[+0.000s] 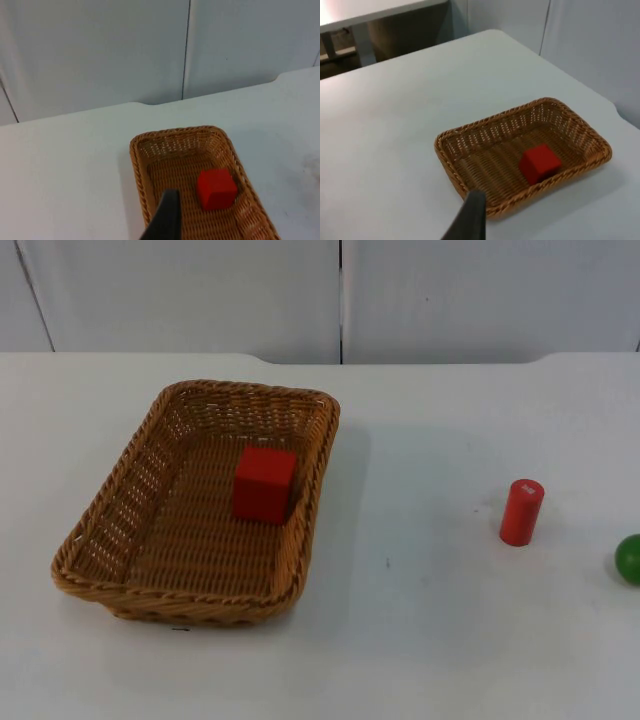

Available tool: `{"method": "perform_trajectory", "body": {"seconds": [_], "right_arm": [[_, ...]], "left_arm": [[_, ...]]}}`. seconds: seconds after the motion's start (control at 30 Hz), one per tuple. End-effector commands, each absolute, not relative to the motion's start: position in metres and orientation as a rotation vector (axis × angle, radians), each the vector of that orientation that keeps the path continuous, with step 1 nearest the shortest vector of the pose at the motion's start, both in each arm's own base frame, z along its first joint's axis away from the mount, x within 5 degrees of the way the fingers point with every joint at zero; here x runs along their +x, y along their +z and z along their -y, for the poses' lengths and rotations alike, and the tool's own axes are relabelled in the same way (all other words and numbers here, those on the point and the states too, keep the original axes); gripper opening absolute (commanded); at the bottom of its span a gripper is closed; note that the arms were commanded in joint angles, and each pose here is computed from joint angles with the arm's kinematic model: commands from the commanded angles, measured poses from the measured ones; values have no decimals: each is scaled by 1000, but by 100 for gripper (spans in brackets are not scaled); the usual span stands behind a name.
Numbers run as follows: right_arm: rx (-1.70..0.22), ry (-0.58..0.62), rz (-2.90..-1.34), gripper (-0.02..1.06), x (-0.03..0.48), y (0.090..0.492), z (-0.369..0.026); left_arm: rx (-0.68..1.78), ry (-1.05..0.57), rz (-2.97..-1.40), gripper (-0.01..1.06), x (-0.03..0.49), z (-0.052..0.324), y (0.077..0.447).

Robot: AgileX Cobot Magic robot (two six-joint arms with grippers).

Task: Pick up the basket with the left hand and place the object to the left of the red cylinder into the basket with the right hand.

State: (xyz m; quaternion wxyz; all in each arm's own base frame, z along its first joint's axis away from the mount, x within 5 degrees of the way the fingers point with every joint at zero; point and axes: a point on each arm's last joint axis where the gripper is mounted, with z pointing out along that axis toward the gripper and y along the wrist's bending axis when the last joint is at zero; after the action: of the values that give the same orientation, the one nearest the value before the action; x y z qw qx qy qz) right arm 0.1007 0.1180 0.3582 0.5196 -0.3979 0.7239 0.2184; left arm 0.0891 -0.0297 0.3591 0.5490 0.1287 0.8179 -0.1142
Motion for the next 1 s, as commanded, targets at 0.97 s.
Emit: {"method": "perform_trajectory", "body": {"seconds": [0.97], "right_arm": [[-906, 620, -1746, 84, 16, 316, -33]], "left_arm": [[364, -226, -1884, 79, 17, 32, 322]]}}
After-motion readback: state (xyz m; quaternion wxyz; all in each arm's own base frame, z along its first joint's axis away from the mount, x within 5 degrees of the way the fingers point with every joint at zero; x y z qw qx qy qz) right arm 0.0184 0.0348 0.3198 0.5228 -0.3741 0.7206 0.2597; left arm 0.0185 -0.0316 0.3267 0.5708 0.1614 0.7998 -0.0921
